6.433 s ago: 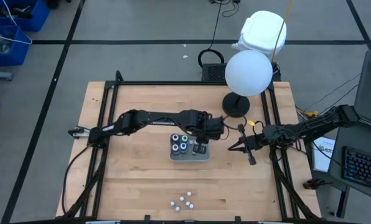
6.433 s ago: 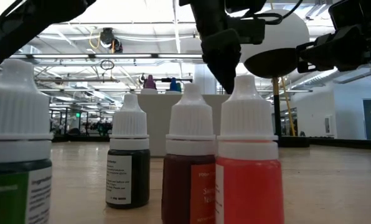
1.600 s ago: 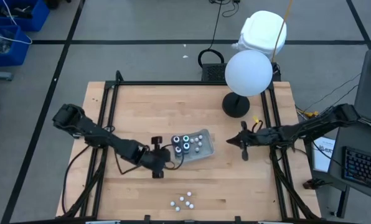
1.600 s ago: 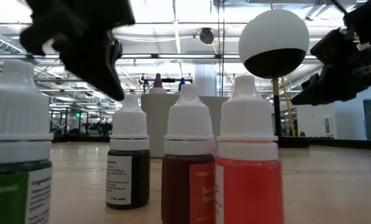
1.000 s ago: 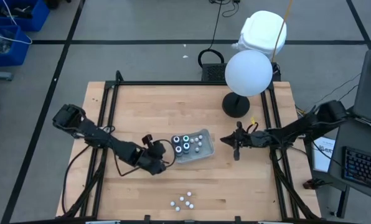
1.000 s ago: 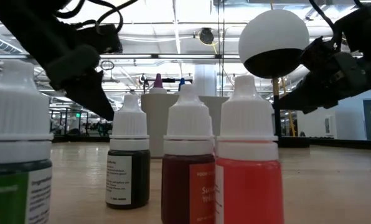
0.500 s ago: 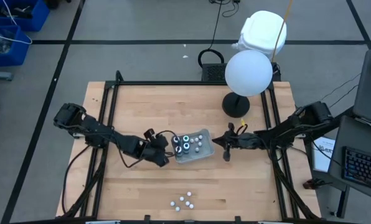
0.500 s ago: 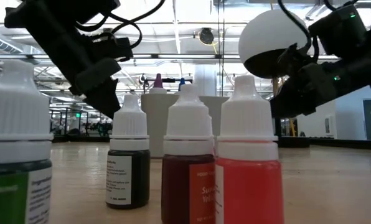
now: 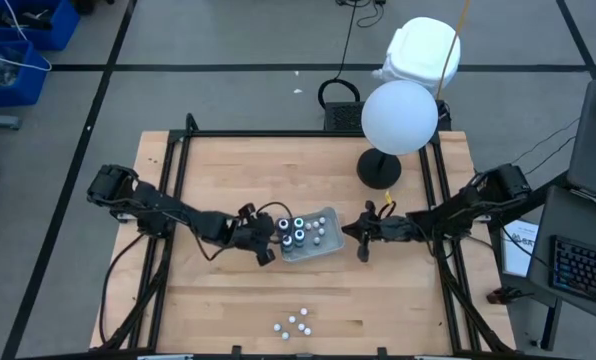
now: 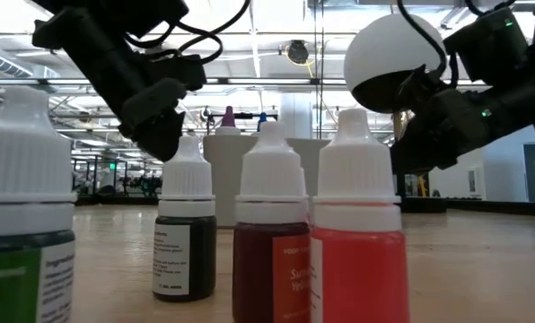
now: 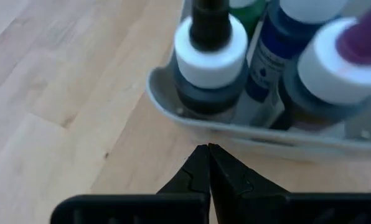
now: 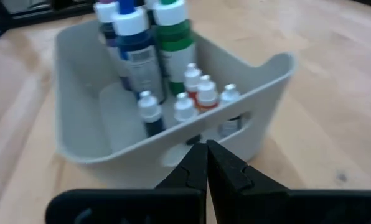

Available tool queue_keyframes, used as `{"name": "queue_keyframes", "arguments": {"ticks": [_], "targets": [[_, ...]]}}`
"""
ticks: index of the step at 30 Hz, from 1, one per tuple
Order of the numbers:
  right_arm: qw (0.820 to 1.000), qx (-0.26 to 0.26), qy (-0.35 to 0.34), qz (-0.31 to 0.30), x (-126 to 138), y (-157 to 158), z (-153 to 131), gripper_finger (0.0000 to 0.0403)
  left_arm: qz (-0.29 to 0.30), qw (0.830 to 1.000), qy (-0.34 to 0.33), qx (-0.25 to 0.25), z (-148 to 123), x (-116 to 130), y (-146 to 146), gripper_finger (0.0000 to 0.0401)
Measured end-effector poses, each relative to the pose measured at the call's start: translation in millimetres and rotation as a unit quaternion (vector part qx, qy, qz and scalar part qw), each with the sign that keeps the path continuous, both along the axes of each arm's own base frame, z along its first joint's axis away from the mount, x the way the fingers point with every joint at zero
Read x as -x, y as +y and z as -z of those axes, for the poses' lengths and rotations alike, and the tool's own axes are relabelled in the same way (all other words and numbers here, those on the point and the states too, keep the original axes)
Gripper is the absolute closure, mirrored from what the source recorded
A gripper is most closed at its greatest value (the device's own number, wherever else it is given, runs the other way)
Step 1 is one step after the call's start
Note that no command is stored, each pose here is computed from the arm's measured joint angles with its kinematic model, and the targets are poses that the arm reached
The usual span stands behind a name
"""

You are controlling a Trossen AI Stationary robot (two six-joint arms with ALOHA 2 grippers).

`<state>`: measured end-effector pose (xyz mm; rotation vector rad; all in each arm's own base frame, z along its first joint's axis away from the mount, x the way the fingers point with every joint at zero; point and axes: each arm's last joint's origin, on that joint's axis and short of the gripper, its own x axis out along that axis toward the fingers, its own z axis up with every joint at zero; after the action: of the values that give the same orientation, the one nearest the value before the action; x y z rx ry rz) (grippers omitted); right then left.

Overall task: Pick & Place food coloring
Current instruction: Adjust the gray bin to the center of the table

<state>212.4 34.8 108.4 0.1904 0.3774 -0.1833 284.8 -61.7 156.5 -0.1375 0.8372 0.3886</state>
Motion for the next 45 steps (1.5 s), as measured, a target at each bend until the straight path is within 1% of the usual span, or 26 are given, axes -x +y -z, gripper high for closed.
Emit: {"name": "queue_keyframes", "arguments": {"ticks": [5, 8, 14, 19, 27, 38, 42, 45], "targets": [[1.0, 0.0, 0.0, -0.021, 1, 8, 0, 0.0403, -0.004, 1.0, -0.001, -0.001, 0, -2, 6, 0.0398], [1.0, 0.0, -0.001, -0.024, 1, 10, 0, 0.0403, 0.008, 1.0, 0.0, 0.0, -1, -3, 7, 0.0395], [0.998, -0.009, -0.008, -0.06, -7, 14, -6, 0.0403, 0.004, 1.0, 0.003, -0.004, -1, -4, 14, 0.0397], [0.997, -0.003, -0.007, -0.073, -11, 20, -10, 0.0403, 0.005, 1.0, 0.004, -0.008, -1, -6, 20, 0.0398], [0.997, -0.005, 0.005, -0.071, -10, 20, -8, 0.0403, 0.002, 1.0, 0.001, -0.002, -1, -6, 21, 0.0398], [0.998, -0.009, 0.019, -0.066, -9, 19, -5, 0.0403, 0.012, 1.0, 0.001, 0.001, -1, -5, 15, 0.0392], [0.998, -0.009, 0.021, -0.066, -9, 19, -5, 0.0403, 0.012, 1.0, 0.013, 0.003, 1, -3, 12, 0.0397], [0.997, -0.007, 0.029, -0.066, -9, 19, -4, 0.0403, 0.014, 0.999, 0.03, 0.001, 2, 1, 10, 0.0393]]}}
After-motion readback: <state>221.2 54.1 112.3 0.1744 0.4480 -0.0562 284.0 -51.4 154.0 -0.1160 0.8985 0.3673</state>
